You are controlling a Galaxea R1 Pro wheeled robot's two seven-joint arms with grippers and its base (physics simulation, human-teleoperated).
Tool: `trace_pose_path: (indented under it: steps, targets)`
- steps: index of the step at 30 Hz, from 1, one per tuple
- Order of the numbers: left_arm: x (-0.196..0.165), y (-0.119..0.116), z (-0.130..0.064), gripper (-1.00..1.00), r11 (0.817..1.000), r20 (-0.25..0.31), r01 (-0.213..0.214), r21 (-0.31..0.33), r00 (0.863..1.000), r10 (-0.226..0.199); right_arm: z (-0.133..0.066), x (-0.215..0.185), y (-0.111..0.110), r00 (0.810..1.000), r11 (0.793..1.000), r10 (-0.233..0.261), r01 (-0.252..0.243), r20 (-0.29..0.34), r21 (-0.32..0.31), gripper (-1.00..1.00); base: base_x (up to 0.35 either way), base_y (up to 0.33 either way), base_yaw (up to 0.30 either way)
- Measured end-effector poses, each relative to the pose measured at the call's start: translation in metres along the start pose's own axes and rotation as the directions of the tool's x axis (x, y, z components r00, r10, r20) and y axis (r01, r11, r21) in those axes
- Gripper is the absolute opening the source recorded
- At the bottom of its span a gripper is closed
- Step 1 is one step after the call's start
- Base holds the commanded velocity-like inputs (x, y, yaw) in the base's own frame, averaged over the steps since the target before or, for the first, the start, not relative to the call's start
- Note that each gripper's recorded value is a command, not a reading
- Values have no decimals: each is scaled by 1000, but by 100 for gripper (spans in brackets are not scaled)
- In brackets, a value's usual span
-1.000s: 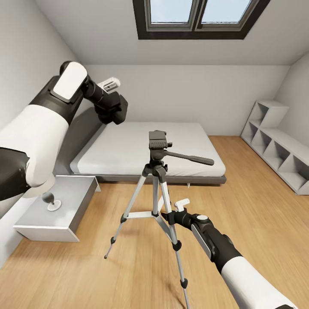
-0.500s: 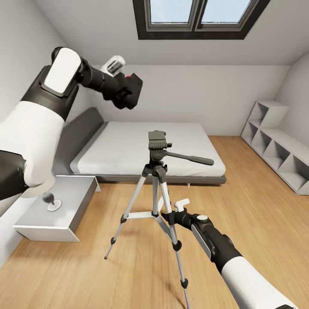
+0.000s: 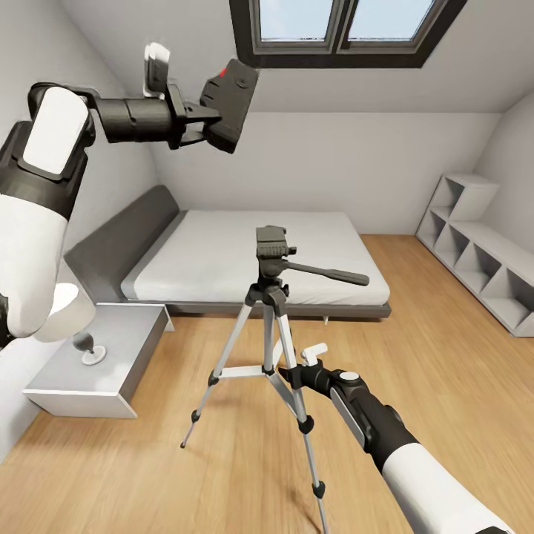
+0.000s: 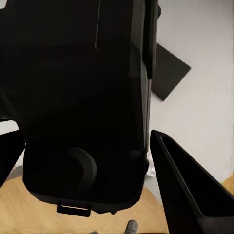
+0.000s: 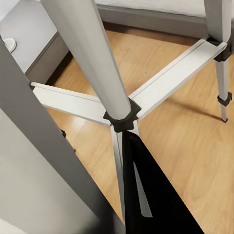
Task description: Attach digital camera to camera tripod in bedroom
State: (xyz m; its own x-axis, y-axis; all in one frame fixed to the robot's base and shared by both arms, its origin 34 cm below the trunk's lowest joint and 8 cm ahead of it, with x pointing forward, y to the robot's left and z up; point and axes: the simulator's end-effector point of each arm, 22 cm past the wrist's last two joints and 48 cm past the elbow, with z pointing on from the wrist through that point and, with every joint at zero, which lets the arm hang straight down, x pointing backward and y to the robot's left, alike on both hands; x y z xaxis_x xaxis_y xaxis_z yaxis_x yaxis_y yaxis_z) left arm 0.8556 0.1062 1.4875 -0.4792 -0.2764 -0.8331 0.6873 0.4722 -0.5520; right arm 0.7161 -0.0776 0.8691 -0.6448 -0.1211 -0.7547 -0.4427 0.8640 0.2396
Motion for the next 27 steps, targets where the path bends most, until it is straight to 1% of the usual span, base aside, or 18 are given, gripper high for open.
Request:
trace_pose_path:
  steps: [1,3,4,5,7,8,9,11,12,17,18,21,22,23,24,25,26,27]
  targets:
    - [5,4,-1,-100,1000,-4,10,0,1000,-10,0,0,0,1000,1000,0,0,0,0,-100,0,0,0]
    - [20,23,-2,-100,999,-18,32,-23,999,-33,0,0,0,1000,1000,0,0,0,0,-100,0,0,0]
    - [24,26,-3,-100,999,-22,43,-22,999,-43,0,0,0,1000,1000,1,-1,0,0,-100,0,0,0]
    - [32,35,-4,-100,998,-32,46,-42,998,-47,0,0,0,1000,1000,1,-1,0,0,-100,0,0,0]
    - [39,40,-3,-100,998,-48,40,-56,998,-43,0,0,0,1000,1000,2,-2,0,0,-100,0,0,0]
    - [49,46,-1,-100,996,-75,15,-83,997,-21,0,0,0,1000,1000,2,-2,0,0,-100,0,0,0]
    - [63,55,3,-100,992,-119,-29,-126,993,14,0,0,0,1000,1000,2,-2,0,0,-100,0,0,0]
    - [74,64,5,-100,983,-163,-74,-166,986,47,0,0,0,1000,1000,2,-2,0,0,-100,0,0,0]
    - [82,73,5,-100,973,-195,-113,-201,978,73,0,0,0,1000,1000,2,-2,0,0,-100,0,0,0]
    - [87,83,3,-100,953,-239,-178,-243,964,119,0,0,0,1000,1000,2,-2,0,0,-100,0,0,0]
    - [80,82,2,-100,945,-246,-208,-253,958,145,0,0,-1,1000,1000,3,-3,0,0,-100,0,0,0]
    - [65,78,0,-100,925,-256,-266,-272,946,197,-1,0,-1,1000,1000,5,-5,1,0,-100,0,0,0]
    - [60,78,-1,-100,915,-263,-288,-281,940,215,-1,0,-1,1000,1000,5,-5,1,0,-100,0,0,0]
    - [53,80,-3,-100,892,-284,-334,-305,926,250,-1,0,-2,1000,1000,5,-5,1,0,-100,0,0,0]
    - [52,80,-3,-100,882,-298,-354,-312,918,263,-1,0,-2,1000,1000,5,-5,1,0,-100,0,0,0]
    - [51,83,-2,-100,860,-327,-394,-325,900,288,-1,0,-2,1000,1000,5,-5,2,1,-100,0,0,0]
    - [50,78,3,-100,835,-373,-452,-314,868,329,-1,0,-2,1000,1000,5,-5,2,1,-100,0,0,0]
    - [51,75,5,-100,835,-383,-458,-304,862,333,-1,0,-2,1000,1000,6,-6,2,1,-100,0,0,0]
